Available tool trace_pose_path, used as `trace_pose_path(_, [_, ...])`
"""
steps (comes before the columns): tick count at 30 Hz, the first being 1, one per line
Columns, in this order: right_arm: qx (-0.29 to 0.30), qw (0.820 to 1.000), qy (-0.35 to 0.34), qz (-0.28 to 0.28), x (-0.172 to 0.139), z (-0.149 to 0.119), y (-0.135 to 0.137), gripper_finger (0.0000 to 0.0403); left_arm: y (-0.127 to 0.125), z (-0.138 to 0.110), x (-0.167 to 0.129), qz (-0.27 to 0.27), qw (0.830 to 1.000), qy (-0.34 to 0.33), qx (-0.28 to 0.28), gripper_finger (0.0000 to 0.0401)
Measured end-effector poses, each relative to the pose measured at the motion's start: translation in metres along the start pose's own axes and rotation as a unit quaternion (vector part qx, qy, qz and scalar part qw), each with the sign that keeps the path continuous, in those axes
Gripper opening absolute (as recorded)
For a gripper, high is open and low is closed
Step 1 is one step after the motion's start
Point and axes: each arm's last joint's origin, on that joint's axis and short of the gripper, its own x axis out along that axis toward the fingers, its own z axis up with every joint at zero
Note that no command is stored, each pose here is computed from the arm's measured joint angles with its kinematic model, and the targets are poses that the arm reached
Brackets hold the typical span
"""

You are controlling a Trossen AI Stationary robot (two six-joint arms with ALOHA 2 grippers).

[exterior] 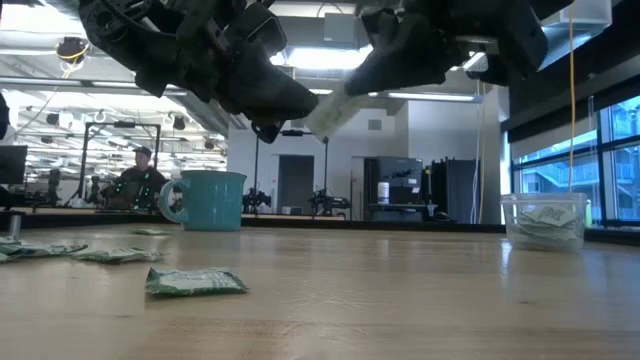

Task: Pick and place Stevia / Truvia into bins
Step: Put the stevia packet into the transparent bin

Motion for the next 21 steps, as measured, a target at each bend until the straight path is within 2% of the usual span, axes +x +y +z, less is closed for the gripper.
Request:
trace_pose_path(6, [0.053,0.998,0.032,0.015,-0.005,-0.005,0.003,0.0002,0.003,-0.008,0.000,0.020,0.998,0.040,0.032,0.0079])
trace_pose_path(12, [0.145,0.985,0.094,0.030,-0.030,-0.012,0.001,0.0002,0.008,-0.019,-0.003,0.095,0.990,0.094,0.033,0.0080])
trace_pose_path(16, [0.224,0.961,0.157,0.033,-0.055,-0.020,-0.002,0.0002,0.011,-0.026,-0.005,0.138,0.982,0.127,0.028,0.0075])
trace_pose_path(21, [0.314,0.918,0.240,0.020,-0.088,-0.034,-0.003,0.0002,0.013,-0.031,-0.007,0.171,0.973,0.152,0.018,0.0075])
